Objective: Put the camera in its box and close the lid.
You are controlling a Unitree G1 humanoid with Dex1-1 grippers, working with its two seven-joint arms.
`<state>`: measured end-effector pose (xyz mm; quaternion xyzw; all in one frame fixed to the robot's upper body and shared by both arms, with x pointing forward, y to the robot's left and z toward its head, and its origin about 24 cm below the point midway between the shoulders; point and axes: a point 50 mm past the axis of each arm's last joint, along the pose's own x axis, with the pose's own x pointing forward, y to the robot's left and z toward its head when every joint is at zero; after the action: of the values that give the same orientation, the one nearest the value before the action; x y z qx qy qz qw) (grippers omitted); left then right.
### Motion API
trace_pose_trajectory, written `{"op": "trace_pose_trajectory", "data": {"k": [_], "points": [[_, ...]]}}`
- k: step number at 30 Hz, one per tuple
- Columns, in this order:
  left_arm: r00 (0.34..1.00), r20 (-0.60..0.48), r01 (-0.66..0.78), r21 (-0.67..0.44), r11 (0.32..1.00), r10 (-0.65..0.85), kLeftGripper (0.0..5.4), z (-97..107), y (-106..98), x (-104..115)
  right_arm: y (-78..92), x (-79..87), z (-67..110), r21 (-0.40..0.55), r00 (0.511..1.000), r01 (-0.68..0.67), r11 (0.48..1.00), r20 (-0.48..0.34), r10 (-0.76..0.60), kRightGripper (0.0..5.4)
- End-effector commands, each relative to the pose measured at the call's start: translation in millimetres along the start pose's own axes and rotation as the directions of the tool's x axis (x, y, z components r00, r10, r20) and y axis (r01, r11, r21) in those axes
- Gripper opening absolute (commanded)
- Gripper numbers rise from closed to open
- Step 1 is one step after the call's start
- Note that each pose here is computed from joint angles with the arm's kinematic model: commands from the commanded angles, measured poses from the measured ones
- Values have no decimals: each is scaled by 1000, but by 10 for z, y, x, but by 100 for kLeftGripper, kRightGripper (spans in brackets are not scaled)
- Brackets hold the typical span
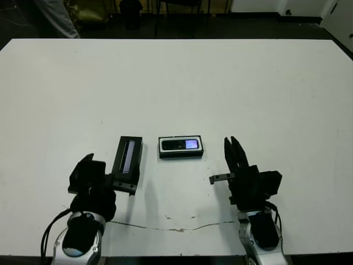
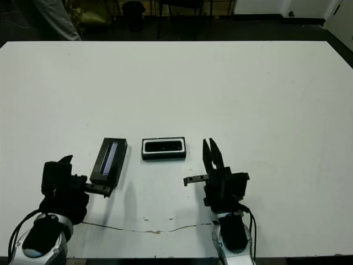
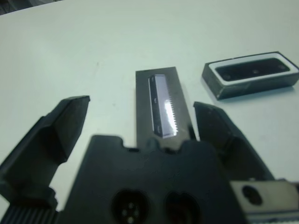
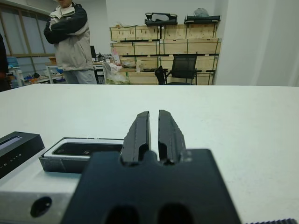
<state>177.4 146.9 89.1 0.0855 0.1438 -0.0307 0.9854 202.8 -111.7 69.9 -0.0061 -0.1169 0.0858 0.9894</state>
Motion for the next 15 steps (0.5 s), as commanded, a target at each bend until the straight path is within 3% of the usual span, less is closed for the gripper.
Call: {"op": "trace_pose_trajectory", "data": {"k": [1, 11, 15], "points": [[997, -64, 43, -21, 999, -45, 537, -84, -6, 34, -11, -29, -33, 2, 1000, -1, 1000, -22, 1, 0], [986, -70, 137, -156, 978, -149, 537, -165, -43, 58, -26, -25, -71, 14, 1000, 0, 1000, -23, 0, 0], [987, -66, 135, -144, 980, -146, 537, -161, -58, 64, -36, -29, -99, 16, 1000, 3, 1000, -28, -3, 0]]}}
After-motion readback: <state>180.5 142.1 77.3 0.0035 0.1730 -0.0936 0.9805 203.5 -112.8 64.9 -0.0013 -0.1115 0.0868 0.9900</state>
